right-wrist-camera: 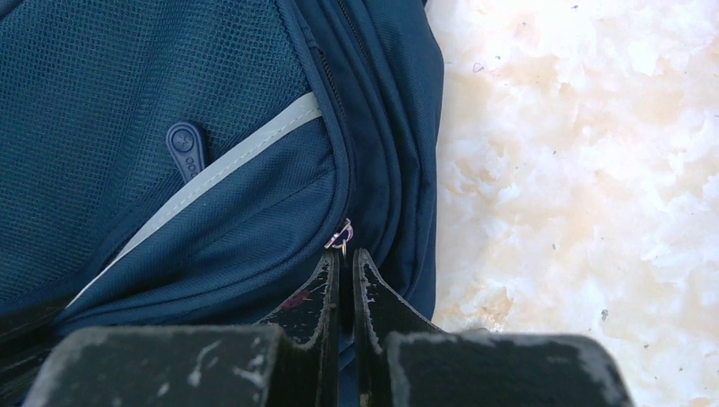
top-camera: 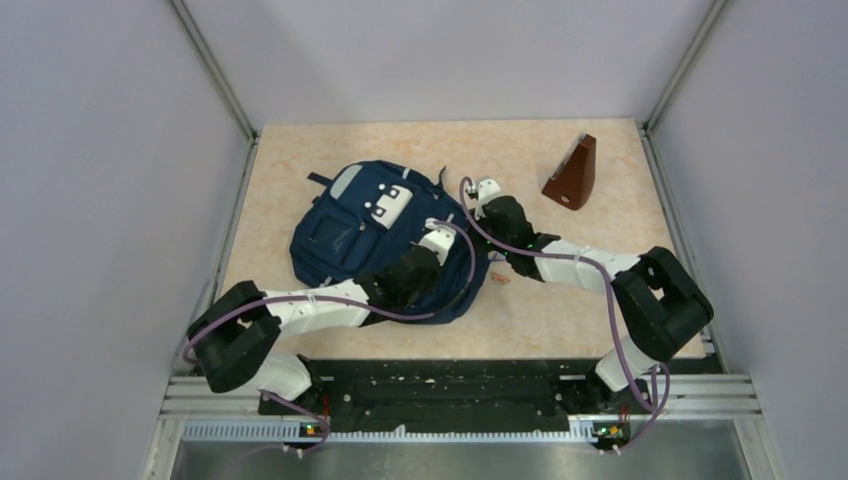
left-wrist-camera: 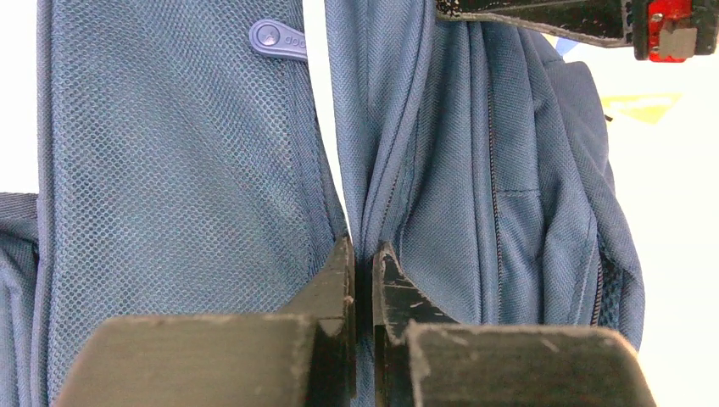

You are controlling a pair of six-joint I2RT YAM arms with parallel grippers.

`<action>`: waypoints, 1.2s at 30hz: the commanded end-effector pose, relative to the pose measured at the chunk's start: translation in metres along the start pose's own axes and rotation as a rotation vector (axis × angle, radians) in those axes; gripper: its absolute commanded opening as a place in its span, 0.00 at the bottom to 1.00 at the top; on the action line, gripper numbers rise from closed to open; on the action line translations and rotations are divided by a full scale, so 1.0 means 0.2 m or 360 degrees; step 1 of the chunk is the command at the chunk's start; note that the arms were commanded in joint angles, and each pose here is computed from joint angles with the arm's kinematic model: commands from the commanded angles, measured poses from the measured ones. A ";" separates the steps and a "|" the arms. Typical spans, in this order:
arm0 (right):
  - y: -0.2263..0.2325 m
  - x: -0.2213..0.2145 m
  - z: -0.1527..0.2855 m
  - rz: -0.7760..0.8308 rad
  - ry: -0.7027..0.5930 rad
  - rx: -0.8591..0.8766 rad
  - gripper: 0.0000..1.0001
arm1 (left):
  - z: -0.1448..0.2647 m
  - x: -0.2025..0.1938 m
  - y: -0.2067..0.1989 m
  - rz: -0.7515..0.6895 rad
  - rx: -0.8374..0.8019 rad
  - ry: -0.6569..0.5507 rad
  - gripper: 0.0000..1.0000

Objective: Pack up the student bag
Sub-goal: Zip the student bag at the center of the board.

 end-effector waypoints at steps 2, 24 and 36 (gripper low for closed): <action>-0.09 0.13 0.05 0.0051 -0.0079 -0.0105 0.00 | 0.09 -0.02 0.11 0.0016 0.0111 -0.0019 0.00; -0.08 0.27 -0.02 0.0861 -0.0263 0.0330 0.00 | 0.39 -0.11 0.01 0.0126 -0.0524 0.0060 0.00; -0.10 0.42 -0.09 0.0999 -0.0414 0.0264 0.00 | 0.41 -0.12 -0.02 0.0195 -0.0608 0.0101 0.00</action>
Point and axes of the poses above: each gripper's point midway between its finger pads, its own z axis back along the fingers, its own y axis along the line the jaws close on, x = y × z, the point moved 6 cm from there along z, back along the fingers, and after that the axes turned 13 degrees about z, right-handed, at the moved point
